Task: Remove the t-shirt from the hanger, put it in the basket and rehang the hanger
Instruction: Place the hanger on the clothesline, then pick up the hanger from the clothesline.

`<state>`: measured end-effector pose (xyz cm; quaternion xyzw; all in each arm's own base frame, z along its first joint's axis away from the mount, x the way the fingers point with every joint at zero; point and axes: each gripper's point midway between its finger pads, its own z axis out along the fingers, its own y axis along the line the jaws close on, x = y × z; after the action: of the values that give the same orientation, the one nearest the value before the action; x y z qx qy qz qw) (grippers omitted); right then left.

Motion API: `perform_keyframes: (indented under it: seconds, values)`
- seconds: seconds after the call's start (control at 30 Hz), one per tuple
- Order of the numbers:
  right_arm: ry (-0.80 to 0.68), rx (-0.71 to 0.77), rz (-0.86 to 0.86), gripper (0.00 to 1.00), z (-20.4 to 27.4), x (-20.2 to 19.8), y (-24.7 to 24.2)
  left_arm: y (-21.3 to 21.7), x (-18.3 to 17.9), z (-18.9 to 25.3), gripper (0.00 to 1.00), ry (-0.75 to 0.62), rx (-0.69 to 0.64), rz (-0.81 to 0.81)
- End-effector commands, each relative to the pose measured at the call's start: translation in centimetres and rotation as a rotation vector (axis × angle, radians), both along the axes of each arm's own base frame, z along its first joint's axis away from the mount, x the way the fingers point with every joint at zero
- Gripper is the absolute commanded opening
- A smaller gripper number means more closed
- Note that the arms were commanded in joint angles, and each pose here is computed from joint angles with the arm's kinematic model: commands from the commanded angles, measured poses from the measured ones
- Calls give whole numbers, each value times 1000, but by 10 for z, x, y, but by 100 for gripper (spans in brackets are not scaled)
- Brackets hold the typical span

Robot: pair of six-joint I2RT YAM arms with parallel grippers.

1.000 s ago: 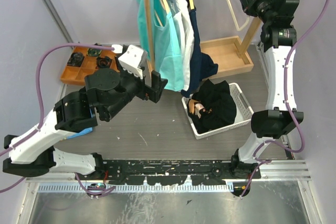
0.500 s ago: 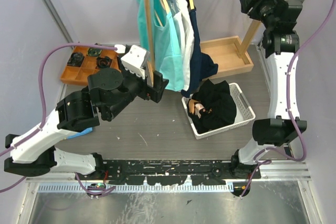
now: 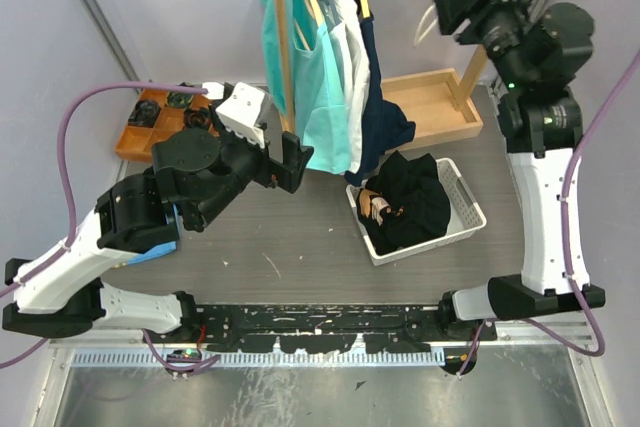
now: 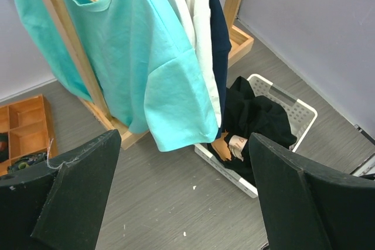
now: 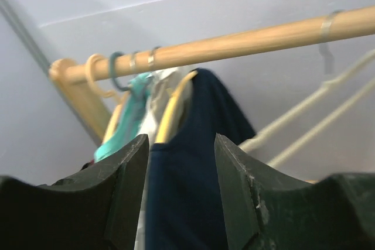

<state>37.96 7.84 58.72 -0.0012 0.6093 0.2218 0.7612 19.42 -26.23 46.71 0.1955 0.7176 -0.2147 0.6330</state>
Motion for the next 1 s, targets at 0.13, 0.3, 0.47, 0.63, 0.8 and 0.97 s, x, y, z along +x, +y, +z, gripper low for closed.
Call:
perform_keyframes:
  seconds: [0.13, 0.3, 0.47, 0.63, 0.8, 0.97]
  values:
    - [62, -59, 156, 53, -25, -6, 94, 15, -3, 20, 98, -24, -47, 7]
    - [110, -60, 110, 53, -43, 2, 115, 17, -6, 19, 98, -11, -64, -4]
    - [121, -41, 26, 50, -43, 11, 113, 24, -9, 18, 98, -1, -89, 1]
    - [134, -24, -75, 49, -45, 20, 101, 30, -10, 18, 98, -2, -105, 12]
    - [144, -42, -92, 49, -50, 30, 103, 32, -9, 20, 98, -6, -111, 17]
    - [165, -55, -98, 49, -55, 41, 108, 31, -9, 20, 98, -12, -109, 17]
